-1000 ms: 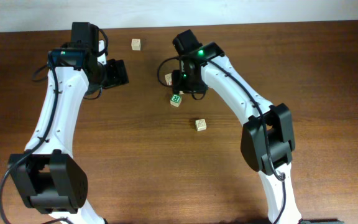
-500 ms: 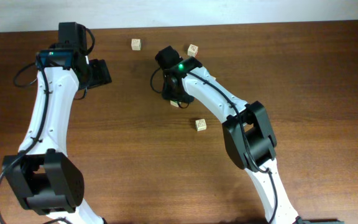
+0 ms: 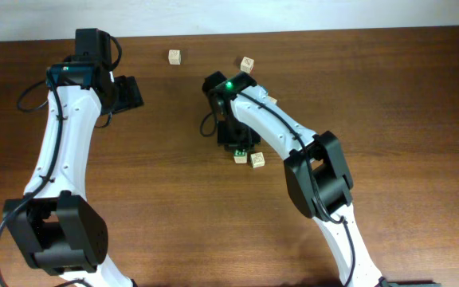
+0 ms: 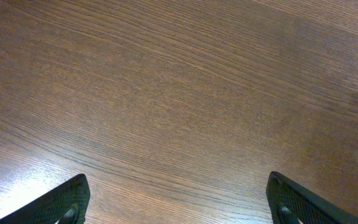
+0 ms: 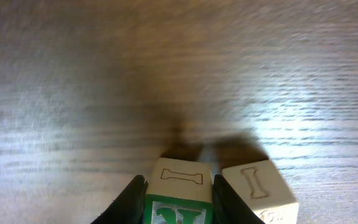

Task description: Rotate 4 blocks

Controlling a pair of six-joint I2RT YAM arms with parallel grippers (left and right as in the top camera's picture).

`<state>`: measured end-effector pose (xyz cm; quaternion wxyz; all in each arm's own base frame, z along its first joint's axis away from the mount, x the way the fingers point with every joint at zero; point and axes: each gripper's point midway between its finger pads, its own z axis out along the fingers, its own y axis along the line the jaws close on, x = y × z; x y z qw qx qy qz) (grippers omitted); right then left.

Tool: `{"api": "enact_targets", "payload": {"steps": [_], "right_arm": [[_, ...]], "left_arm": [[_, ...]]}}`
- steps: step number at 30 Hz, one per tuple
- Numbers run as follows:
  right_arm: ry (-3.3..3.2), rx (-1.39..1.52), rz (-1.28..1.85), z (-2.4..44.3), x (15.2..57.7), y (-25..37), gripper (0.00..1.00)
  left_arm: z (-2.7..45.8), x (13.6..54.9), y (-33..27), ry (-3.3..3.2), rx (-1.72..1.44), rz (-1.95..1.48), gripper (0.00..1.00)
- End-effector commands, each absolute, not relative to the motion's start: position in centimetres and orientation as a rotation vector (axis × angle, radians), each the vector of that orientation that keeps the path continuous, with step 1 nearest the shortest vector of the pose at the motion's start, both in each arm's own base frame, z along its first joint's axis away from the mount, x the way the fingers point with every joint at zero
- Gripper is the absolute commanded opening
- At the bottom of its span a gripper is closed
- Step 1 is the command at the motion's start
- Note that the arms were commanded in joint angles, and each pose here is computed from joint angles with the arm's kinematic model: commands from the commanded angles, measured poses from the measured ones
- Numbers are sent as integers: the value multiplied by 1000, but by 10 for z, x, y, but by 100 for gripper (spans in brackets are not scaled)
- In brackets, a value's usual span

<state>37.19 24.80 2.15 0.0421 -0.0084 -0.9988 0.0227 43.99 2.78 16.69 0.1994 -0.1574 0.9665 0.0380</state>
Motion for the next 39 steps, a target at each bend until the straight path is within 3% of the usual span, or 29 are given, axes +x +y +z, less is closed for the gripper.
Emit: {"api": "enact_targets", "payload": {"steps": [1, 7, 8, 9, 13, 18, 23, 28, 34, 39], "right_arm": [[-3040, 105, 81, 16, 361, 262, 27], [-3011, 153, 140, 9, 353, 254, 27], [-3010, 186, 139, 9, 353, 253, 41], [-3010, 189, 140, 9, 353, 253, 48], [-3013, 249, 92, 25, 358, 258, 53], [-3184, 476, -71, 98, 428, 237, 57], [-3228, 759, -65, 81, 487, 169, 72], [-3203, 1032, -155, 49, 508, 147, 70], [-3199, 1086, -226, 25, 508, 155, 65], [-3221, 1036, -222, 20, 510, 154, 40]], "left_arm": [[171, 445, 32, 2682, -460, 121, 89], [171, 445, 31, 2683, -460, 120, 90], [171, 445, 31, 2683, -460, 120, 90], [171, 445, 31, 2683, -460, 120, 90], [171, 445, 31, 2682, -460, 120, 90], [171, 445, 31, 2683, -459, 119, 93], [171, 445, 31, 2684, -459, 115, 96], [171, 445, 31, 2683, -459, 116, 96], [172, 447, 31, 2672, -458, 112, 96], [172, 448, 31, 2668, -458, 111, 96]]}}
